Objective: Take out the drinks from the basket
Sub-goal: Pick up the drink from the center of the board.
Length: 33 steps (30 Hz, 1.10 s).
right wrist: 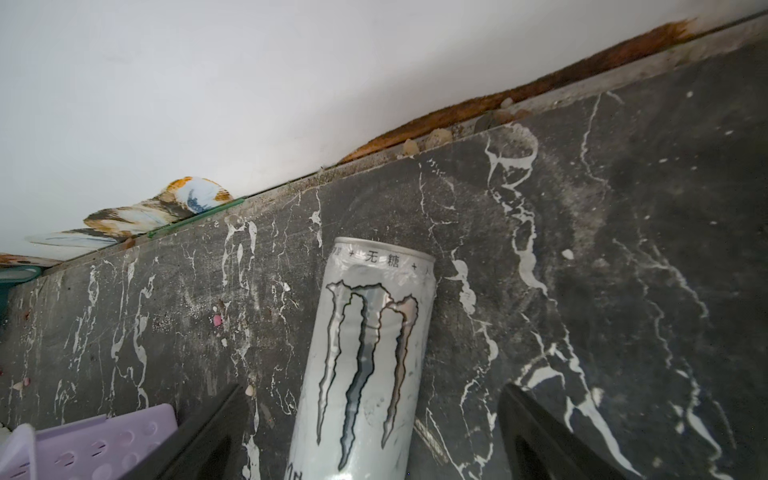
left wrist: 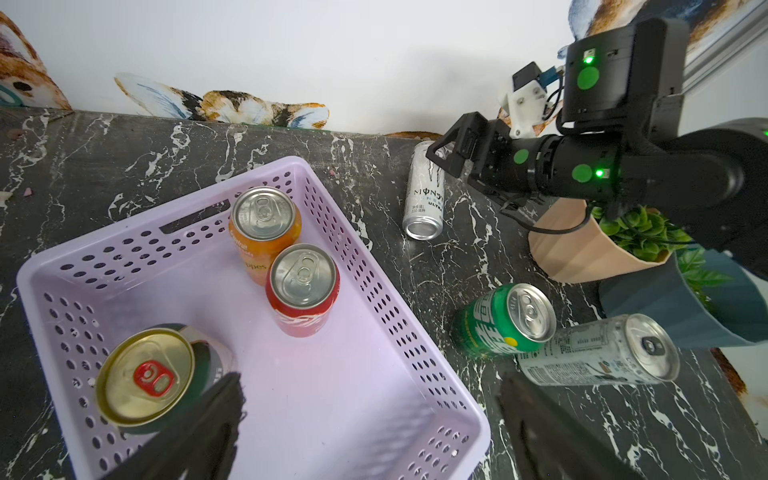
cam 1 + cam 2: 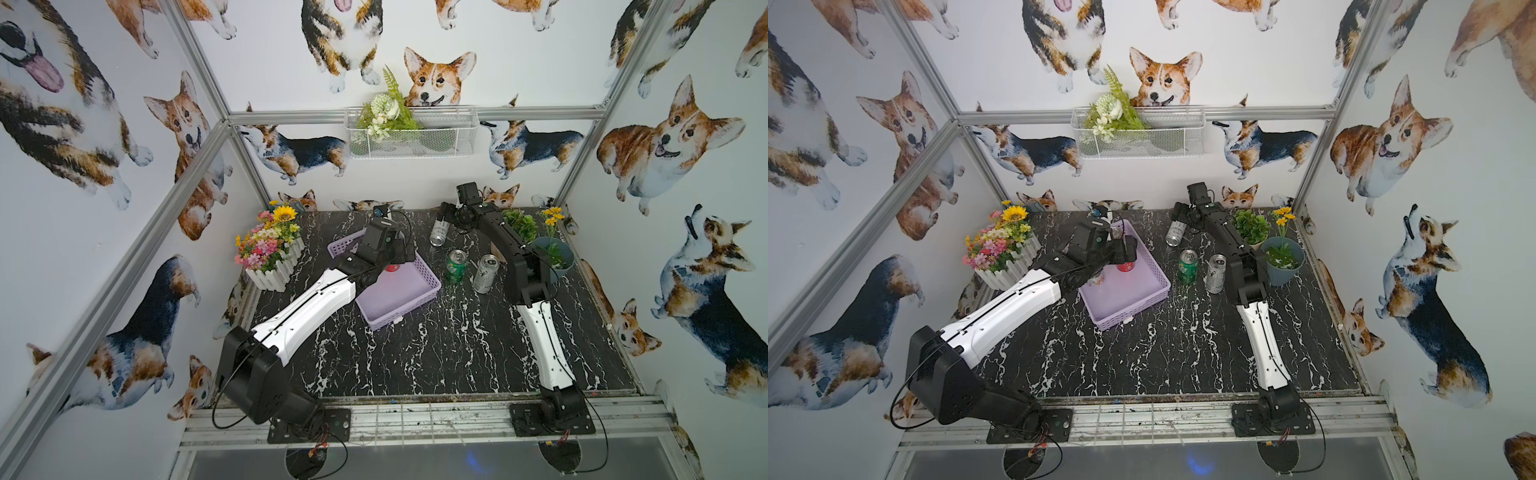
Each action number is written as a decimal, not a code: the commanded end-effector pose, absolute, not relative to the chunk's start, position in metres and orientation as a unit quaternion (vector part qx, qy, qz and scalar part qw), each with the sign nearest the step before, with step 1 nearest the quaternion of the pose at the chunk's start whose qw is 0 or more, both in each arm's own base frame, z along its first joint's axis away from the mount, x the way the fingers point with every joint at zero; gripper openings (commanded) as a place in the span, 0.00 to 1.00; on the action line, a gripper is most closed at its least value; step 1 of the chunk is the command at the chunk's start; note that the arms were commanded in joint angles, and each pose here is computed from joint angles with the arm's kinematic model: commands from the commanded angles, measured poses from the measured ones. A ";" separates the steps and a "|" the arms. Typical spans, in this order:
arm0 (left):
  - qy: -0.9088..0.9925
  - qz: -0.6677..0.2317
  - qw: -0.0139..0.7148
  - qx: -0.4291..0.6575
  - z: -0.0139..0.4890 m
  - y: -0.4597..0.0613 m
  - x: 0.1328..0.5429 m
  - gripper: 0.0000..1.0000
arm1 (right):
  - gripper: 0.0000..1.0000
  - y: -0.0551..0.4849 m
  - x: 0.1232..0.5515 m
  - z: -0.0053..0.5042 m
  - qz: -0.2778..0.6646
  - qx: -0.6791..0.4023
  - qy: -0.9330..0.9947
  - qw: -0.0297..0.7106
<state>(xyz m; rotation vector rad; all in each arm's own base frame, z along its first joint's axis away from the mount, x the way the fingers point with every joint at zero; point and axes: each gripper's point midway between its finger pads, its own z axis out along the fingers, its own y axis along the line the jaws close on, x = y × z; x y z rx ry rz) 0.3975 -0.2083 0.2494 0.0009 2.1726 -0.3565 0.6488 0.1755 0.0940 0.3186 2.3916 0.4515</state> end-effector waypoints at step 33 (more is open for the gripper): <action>0.889 -0.119 0.441 0.010 0.246 -0.196 0.384 1.00 | 0.68 0.150 0.636 0.026 0.061 0.043 0.953 0.295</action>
